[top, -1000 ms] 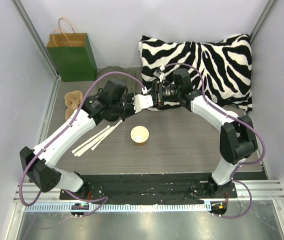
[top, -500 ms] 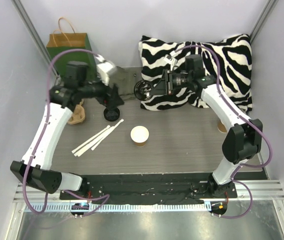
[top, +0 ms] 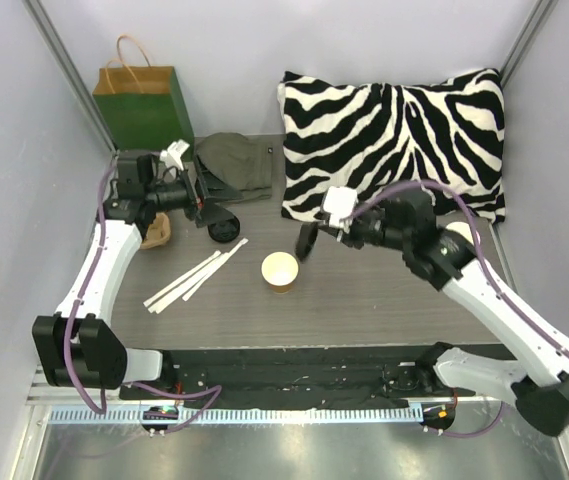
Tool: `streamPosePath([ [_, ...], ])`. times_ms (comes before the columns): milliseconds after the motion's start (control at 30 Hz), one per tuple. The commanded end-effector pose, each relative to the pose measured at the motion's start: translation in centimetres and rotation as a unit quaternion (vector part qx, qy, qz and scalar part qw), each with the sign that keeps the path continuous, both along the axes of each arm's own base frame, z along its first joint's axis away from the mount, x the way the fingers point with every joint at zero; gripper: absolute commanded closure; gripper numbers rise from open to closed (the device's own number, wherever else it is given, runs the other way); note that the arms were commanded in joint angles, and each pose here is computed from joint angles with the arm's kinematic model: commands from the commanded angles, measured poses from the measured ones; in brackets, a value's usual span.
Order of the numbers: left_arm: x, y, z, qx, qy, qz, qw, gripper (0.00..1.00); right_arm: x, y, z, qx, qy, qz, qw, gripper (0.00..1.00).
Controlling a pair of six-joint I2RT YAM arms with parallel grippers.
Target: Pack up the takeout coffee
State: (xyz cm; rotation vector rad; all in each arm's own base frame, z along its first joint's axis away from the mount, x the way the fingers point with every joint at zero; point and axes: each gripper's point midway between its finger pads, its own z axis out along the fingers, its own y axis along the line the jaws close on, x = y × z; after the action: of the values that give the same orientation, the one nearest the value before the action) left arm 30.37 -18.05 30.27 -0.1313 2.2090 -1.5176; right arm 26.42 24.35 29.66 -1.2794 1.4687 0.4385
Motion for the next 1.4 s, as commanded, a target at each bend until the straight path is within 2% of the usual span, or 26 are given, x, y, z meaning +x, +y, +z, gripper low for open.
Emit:
streamPosePath([
  [0, -0.7, -1.3, 3.5, -0.109, 0.035, -0.02, 0.993, 0.08, 1.6, -1.1, 4.3, -0.03, -0.226, -0.038, 0.973, 0.99],
  [67, -1.2, -1.9, 3.2, -0.125, 0.065, -0.026, 0.99, 0.04, 0.2, -0.5, 5.1, -0.03, -0.303, -0.018, 0.952, 0.99],
  [167, -2.0, -3.3, 3.8, -0.142, 0.071, -0.047, 0.986, 0.0, -1.1, 0.2, 5.8, -0.028, -0.395, -0.01, 0.918, 0.99],
  [233, -2.9, -4.5, 3.6, -0.139, 0.065, -0.069, 0.986, 0.0, -1.0, 0.4, 5.5, -0.032, -0.412, -0.023, 0.91, 0.99],
  [300, -3.1, -4.6, 3.2, -0.135, 0.059, -0.068, 0.987, 0.0, -0.9, 1.1, 4.6, -0.041, -0.398, -0.02, 0.916, 0.99],
  [333, -3.0, -4.5, 3.2, -0.134, 0.053, -0.07, 0.987, 0.0, -0.3, 0.3, 5.1, -0.048, -0.382, -0.048, 0.922, 0.99],
  [367, -3.1, -4.5, 3.1, -0.126, 0.037, -0.074, 0.989, 0.0, 0.0, 0.1, 4.8, -0.038, -0.339, -0.062, 0.938, 0.99],
  [400, -3.1, -4.4, 3.3, -0.12, 0.023, -0.073, 0.99, 0.0, -0.1, -0.3, 7.5, -0.018, -0.322, -0.079, 0.943, 0.97],
  [433, -3.1, -4.2, 3.3, -0.113, 0.008, -0.071, 0.991, 0.0, -0.4, -0.9, 4.4, -0.064, -0.25, -0.076, 0.963, 0.94],
  [467, -3.3, -4.0, 2.9, -0.1, 0.006, -0.068, 0.993, 0.0, -0.6, -1.3, 3.4, -0.077, -0.21, -0.084, 0.971, 0.83],
  [500, -2.9, -3.7, 2.2, -0.073, -0.028, -0.059, 0.995, 0.0, -1.1, -1.8, 3.3, -0.063, -0.162, -0.097, 0.98, 0.77],
  [533, -2.8, -3.6, 2.4, -0.058, -0.048, -0.06, 0.995, 0.0, -2.1, -2.9, 0.3, -0.106, -0.108, -0.094, 0.984, 0.69],
  [567, -3.0, -3.4, 1.9, -0.045, -0.045, -0.06, 0.996, 0.0, -3.1, -3.3, -1.2, -0.12, -0.073, -0.082, 0.987, 0.58],
  [600, -2.9, -3.2, 1.7, -0.021, -0.085, -0.068, 0.994, 0.0, -3.8, -4.1, -2.8, -0.133, -0.038, -0.083, 0.987, 0.51],
  [667, -3.1, -2.8, 1.5, 0.007, -0.104, -0.074, 0.992, 0.0, -6.6, -5.2, -6.5, -0.166, 0.044, -0.051, 0.984, 0.33],
  [733, -3.2, -2.4, 0.6, 0.051, -0.161, -0.094, 0.981, 0.0, -8.2, -7.5, -9.7, -0.21, 0.098, -0.044, 0.972, 0.23],
  [767, -3.8, -2.2, 0.4, 0.067, -0.164, -0.109, 0.978, 0.0, -8.8, -8.2, -10.8, -0.23, 0.117, -0.034, 0.966, 0.19],
  [800, -4.2, -2.3, 0.0, 0.084, -0.179, -0.123, 0.973, 0.0, -9.9, -8.6, -12.0, -0.244, 0.144, -0.011, 0.959, 0.19],
  [833, -4.2, -1.8, -0.8, 0.129, -0.228, -0.137, 0.955, 0.0, -10.6, -10.4, -13.6, -0.282, 0.181, -0.003, 0.942, 0.18],
  [867, -5.3, -1.8, -1.6, 0.142, -0.221, -0.155, 0.952, 0.0, -11.3, -11.0, -14.3, -0.297, 0.203, 0.011, 0.933, 0.18],
  [933, -5.9, -1.4, -2.2, 0.159, -0.242, -0.161, 0.944, 0.0, -13.7, -12.6, -15.9, -0.335, 0.287, 0.049, 0.896, 0.19],
  [1033, -6.2, -1.1, -3.6, 0.172, -0.234, -0.159, 0.944, 0.0, -15.7, -13.8, -17.1, -0.376, 0.363, 0.093, 0.847, 0.25],
  [1100, -6.2, -1.1, -3.7, 0.173, -0.237, -0.163, 0.942, 0.01, -16.3, -14.4, -17.6, -0.392, 0.388, 0.102, 0.828, 0.27],
  [1167, -6.4, -1.4, -3.7, 0.175, -0.251, -0.172, 0.936, 0.0, -16.4, -14.7, -18.1, -0.403, 0.396, 0.101, 0.819, 0.35],
  [1267, -7.8, -2.5, -4.2, 0.187, -0.276, -0.209, 0.919, 0.02, -16.3, -15.0, -19.4, -0.408, 0.391, 0.096, 0.819, 0.4],
  [1367, -8.9, -3.3, -5.3, 0.192, -0.28, -0.229, 0.912, 0.02, -16.0, -14.8, -20.3, -0.404, 0.369, 0.116, 0.829, 0.46],
])
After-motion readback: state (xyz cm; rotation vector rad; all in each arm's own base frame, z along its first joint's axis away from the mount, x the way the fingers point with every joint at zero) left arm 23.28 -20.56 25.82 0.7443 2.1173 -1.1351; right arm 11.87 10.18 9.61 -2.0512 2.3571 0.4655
